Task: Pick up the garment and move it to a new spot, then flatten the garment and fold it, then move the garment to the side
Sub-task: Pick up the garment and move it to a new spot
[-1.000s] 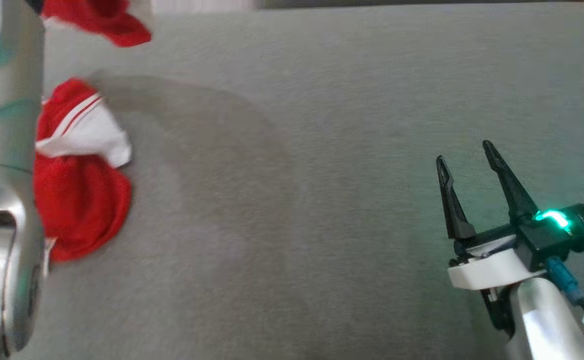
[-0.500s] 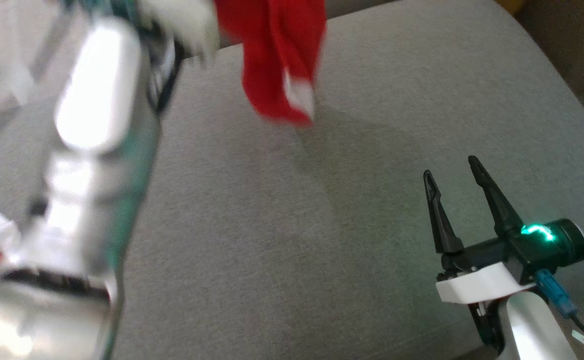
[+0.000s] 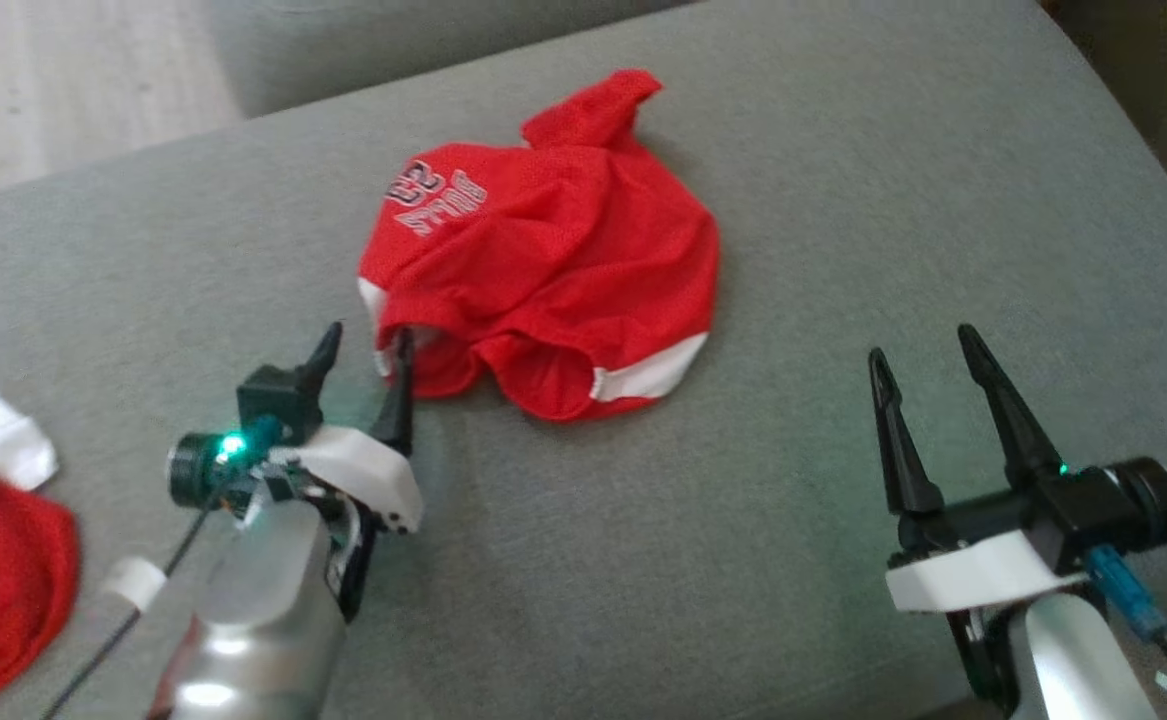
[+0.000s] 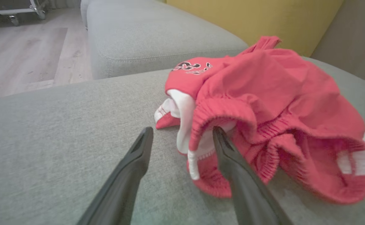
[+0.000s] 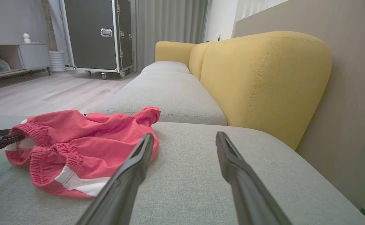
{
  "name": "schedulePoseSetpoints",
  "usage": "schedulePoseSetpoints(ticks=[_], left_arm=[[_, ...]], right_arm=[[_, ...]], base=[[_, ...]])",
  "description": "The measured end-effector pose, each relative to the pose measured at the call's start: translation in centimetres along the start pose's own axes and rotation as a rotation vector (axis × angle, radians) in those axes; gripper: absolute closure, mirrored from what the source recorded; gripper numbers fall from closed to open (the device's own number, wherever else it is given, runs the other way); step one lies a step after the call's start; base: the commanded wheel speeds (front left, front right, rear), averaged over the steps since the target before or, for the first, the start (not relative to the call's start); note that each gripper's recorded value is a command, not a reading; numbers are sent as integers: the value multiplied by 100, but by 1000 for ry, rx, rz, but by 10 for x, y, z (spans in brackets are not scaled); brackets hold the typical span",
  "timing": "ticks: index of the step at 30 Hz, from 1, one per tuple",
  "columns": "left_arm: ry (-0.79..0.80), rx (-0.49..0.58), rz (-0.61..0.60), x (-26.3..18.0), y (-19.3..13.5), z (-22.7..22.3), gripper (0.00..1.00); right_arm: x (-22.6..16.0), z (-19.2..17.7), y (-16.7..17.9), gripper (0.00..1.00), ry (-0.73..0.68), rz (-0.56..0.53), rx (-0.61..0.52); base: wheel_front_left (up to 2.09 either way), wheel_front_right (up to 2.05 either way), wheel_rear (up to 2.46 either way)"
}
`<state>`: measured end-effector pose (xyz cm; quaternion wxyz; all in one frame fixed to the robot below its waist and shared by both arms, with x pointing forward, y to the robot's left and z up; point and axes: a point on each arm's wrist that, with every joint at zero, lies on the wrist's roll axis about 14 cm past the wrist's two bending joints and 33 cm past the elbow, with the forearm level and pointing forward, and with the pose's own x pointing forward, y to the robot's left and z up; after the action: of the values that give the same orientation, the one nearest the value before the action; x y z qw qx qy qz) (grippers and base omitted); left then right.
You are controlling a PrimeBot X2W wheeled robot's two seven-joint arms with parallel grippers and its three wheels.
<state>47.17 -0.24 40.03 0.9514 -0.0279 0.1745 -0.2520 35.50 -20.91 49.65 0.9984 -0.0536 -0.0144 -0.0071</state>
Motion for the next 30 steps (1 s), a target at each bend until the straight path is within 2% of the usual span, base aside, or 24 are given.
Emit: schedulePoseSetpoints(ticks=[2,8,17,23,30], left_arm=[[-48,-9,15,-18,0,7,0],[-91,-56,121,-84,6,-15,0],[-393,-40,400,-186,35,39,0],[-414,-29,495,-233,31,25,0],[-389,-28,533,-250,34,9,0]], right_arm=[[-3,-2,7,0,5,18,12],[-21,-10,26,0,26,66,60],[-32,-12,57,0,27,162,96],[-41,-8,76,0,17,220,117],[-45,-9,79,0,19,228,134]], base=[[0,0,0],[0,0,0],[0,0,0],[0,0,0],[0,0,0]])
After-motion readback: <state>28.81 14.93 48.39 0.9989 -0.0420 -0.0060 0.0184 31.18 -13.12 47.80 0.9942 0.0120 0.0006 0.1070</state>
